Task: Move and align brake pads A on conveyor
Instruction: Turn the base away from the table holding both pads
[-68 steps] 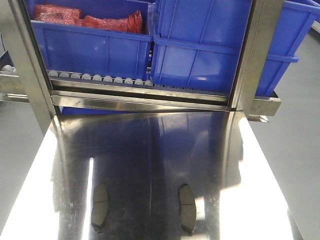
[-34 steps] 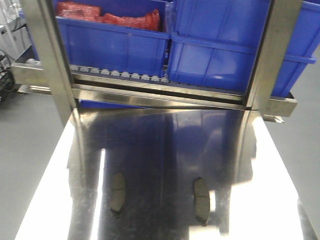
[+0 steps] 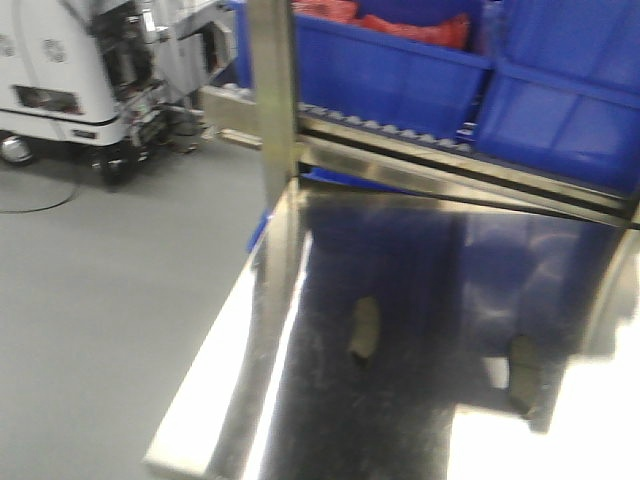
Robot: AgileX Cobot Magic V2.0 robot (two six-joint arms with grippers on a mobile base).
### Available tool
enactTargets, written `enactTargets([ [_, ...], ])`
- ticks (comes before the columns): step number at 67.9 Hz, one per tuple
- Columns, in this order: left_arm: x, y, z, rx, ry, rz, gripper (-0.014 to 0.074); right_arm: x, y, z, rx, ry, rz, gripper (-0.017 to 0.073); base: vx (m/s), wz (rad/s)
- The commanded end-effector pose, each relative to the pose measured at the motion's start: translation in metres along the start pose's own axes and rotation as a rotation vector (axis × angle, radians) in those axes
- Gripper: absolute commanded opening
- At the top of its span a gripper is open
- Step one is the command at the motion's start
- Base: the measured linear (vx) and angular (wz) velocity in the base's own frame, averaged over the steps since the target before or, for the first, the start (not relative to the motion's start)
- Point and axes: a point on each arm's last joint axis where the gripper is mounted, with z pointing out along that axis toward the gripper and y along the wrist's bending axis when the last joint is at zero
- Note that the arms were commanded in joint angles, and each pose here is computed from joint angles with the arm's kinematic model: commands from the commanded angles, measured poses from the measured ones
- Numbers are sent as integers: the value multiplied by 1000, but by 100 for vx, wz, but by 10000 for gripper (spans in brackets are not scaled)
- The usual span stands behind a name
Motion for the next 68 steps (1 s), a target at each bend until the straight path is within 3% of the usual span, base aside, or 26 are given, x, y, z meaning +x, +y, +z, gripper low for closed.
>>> enactTargets([
  [1,-16,-1,-4,9,-114,6,-6,-19,-1,-4,9,-124,-14,-4,-21,58],
  [68,-16,-1,-4,9,-114,6,-6,-18,-1,-4,9,-122,-14,-4,-20,70],
])
